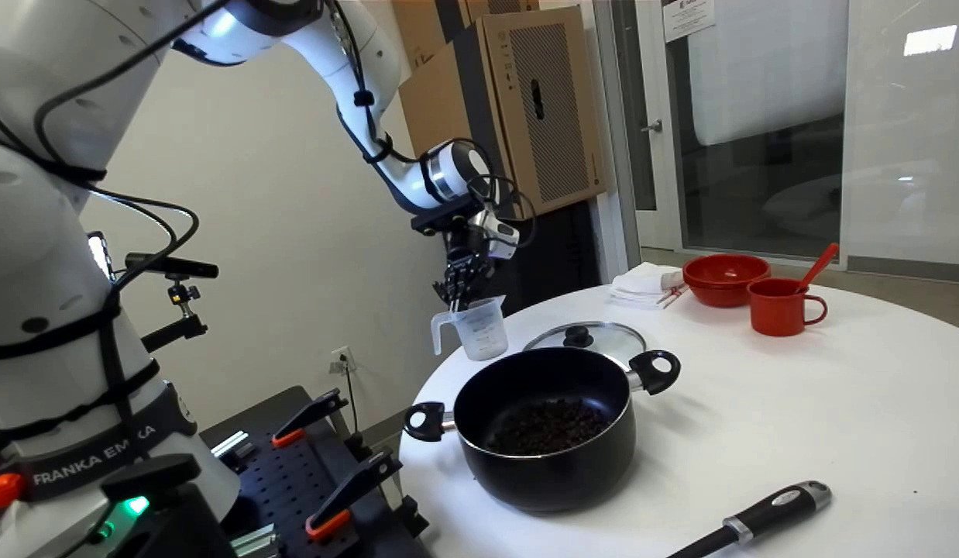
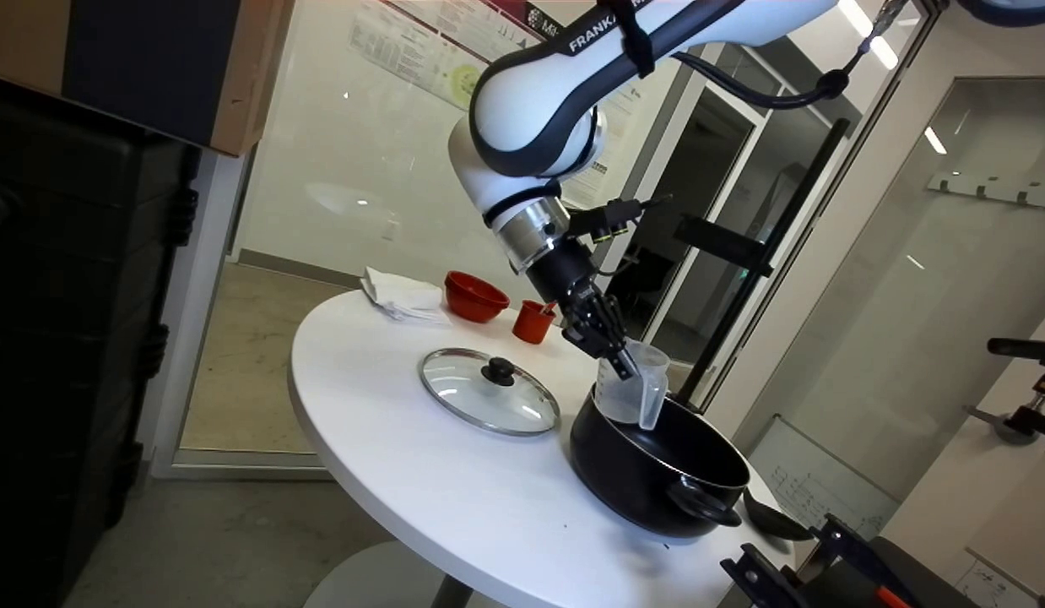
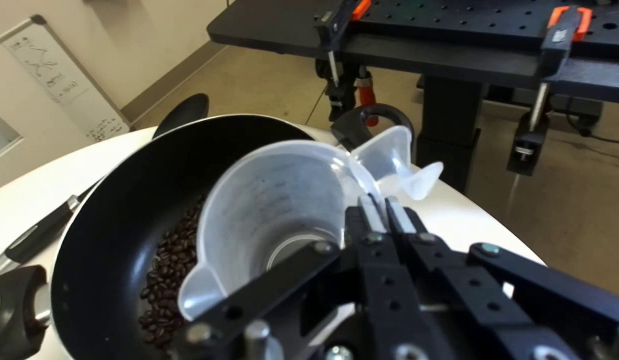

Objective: Take the cup in the pot and put it on the table

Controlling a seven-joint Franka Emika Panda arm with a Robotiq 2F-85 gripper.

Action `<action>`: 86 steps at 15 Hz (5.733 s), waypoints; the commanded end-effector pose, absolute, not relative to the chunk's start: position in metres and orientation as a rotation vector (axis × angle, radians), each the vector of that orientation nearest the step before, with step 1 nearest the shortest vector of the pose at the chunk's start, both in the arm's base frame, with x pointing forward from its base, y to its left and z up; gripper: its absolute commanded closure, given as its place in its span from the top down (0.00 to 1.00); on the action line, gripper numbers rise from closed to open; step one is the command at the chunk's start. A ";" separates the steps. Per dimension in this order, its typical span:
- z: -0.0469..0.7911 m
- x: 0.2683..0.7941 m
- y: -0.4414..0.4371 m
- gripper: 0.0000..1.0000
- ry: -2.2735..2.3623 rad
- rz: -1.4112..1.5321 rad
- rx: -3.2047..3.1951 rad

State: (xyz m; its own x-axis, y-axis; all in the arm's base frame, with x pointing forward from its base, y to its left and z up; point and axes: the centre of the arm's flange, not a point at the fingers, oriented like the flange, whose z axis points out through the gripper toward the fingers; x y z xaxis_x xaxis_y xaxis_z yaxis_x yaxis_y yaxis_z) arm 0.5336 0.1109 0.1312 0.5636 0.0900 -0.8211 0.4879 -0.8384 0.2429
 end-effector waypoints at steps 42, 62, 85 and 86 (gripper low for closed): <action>-0.012 0.450 0.198 0.46 1.116 -1.207 1.674; 0.172 0.395 0.179 1.00 1.011 -0.897 2.294; 0.451 0.433 0.031 1.00 -0.006 0.135 3.166; 0.445 0.443 0.035 1.00 0.079 0.017 3.138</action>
State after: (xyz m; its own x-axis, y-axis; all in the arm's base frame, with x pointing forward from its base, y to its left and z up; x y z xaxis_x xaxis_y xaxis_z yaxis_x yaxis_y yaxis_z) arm 0.4429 0.0346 0.4449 0.9987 0.0488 0.0128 0.0488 -0.9988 0.0019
